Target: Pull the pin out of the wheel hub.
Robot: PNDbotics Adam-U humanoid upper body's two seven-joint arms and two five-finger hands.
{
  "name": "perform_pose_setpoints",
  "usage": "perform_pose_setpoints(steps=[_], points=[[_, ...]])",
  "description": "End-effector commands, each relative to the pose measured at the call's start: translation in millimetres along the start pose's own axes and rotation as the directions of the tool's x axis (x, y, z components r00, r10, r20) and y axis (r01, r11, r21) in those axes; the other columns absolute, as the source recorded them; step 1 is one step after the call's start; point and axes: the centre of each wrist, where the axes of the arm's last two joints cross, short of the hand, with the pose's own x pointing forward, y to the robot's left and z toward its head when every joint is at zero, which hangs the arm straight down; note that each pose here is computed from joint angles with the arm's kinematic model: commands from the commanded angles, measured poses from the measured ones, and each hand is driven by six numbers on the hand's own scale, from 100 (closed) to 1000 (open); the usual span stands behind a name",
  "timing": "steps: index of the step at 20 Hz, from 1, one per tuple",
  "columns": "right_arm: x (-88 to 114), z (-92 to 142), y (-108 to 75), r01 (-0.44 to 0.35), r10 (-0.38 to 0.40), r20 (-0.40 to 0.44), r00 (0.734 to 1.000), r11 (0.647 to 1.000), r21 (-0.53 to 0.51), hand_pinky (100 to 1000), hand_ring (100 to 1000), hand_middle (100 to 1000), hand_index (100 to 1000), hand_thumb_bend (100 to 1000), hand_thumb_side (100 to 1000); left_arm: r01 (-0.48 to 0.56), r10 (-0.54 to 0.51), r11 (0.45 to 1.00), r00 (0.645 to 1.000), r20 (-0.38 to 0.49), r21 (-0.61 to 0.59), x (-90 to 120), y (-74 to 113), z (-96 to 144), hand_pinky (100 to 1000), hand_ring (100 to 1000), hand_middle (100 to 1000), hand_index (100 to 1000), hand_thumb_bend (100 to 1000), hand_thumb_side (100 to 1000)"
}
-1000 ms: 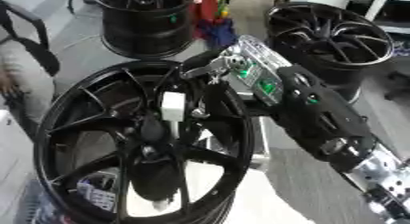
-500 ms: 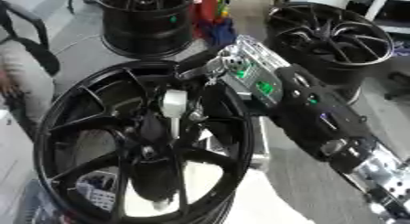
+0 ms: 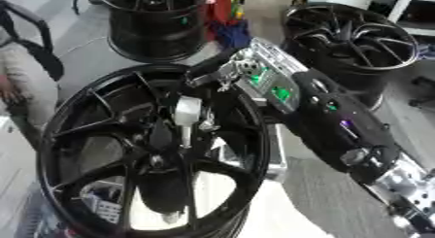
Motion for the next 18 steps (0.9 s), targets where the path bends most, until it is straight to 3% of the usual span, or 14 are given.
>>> perform_pose_setpoints(steps=[1, 11, 18], points=[[-1.4, 8.9, -10.8, -0.016, 0.016, -0.014, 1.000, 0.999, -0.032, 606, 669, 694, 855, 248, 360, 0.020, -0.020, 1.000, 0.999, 0.029, 0.005, 7.8, 5.5, -5.9, 582, 574, 663, 748, 598, 239], [-0.9, 6.7, -11.3, -0.012, 0.012, -0.004, 1.000, 0.998, -0.056, 413, 489, 564, 727, 156, 273, 0.019, -0.019, 1.000, 0.999, 0.028, 0.005, 7.5, 5.1, -5.8, 582, 573, 663, 748, 598, 238], [4.4, 18.4, -25.0, -0.041, 0.041, -0.007, 0.999, 0.994, -0.105, 397, 475, 548, 712, 147, 262, 0.021, -0.021, 1.000, 0.999, 0.027, 0.005, 7.4, 5.5, -6.0, 582, 572, 663, 748, 597, 238]])
